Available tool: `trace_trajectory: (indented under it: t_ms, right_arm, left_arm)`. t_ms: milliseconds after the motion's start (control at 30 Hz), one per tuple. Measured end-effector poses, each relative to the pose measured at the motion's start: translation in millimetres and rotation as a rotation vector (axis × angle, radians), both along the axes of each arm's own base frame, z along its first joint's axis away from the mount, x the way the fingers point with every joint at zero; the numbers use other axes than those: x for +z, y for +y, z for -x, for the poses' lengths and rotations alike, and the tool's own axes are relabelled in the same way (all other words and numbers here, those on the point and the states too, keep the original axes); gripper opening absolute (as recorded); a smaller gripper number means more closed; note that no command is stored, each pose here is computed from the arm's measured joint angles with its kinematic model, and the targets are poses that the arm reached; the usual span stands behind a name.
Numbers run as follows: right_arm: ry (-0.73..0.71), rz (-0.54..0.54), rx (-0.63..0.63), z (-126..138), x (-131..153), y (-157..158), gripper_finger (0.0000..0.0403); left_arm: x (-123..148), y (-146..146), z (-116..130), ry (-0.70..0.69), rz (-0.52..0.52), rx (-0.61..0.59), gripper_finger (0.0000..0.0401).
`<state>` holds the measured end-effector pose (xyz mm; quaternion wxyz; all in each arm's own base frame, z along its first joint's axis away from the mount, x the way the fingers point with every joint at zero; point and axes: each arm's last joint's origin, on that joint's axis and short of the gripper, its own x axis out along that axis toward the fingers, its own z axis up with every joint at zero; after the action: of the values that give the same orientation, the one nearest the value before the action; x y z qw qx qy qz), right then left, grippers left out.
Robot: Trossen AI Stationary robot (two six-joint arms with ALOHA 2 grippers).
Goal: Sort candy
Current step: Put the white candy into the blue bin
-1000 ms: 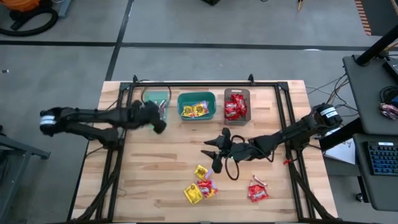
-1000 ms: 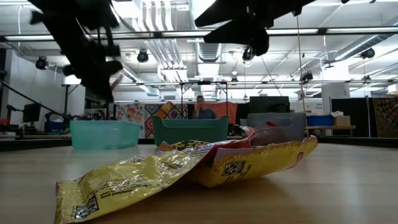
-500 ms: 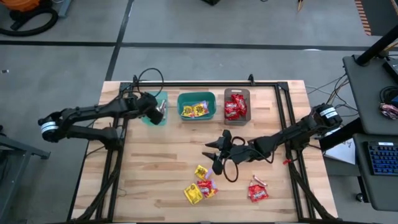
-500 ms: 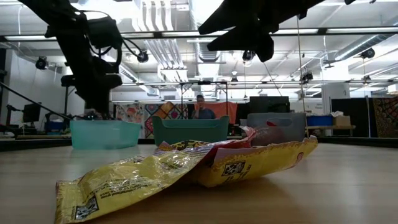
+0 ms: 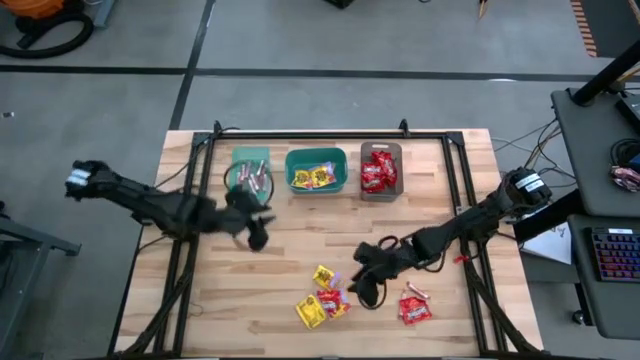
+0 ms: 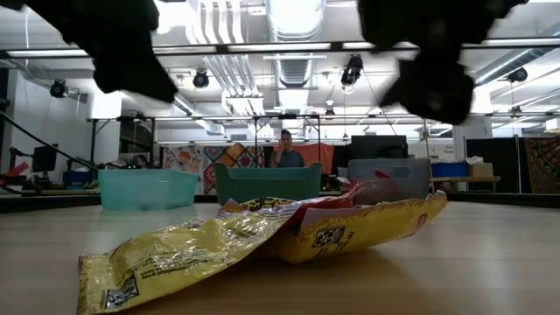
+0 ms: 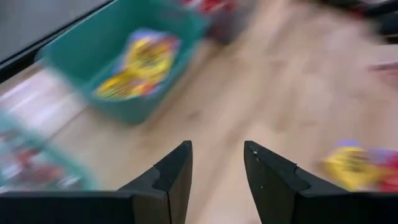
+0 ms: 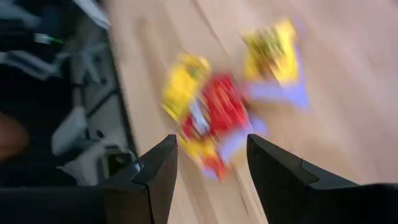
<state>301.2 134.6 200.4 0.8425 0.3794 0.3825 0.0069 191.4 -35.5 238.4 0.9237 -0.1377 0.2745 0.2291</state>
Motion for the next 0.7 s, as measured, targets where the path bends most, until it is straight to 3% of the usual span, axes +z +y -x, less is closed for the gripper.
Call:
trace_trajectory:
  t_ms: [200, 333, 500, 700]
  right_arm:
    - [0.288, -0.056, -0.062, 23, -1, 24, 0.0171]
    - [0.535, 0.01, -0.145, 44, 12, 34, 0.016]
    - [0.835, 0.155, -0.217, 72, 11, 36, 0.0143]
    - [0.951, 0.177, -0.173, 73, -12, 41, 0.013]
  left_arm:
    - [12, -57, 6, -0.172, -0.034, -0.154, 0.0129]
    - [15, -82, 12, -0.231, -0.025, -0.228, 0.0129]
    - [11, -97, 13, -0.243, -0.019, -0.277, 0.0129]
    - [4, -101, 10, -0.22, -0.034, -0.286, 0.0128]
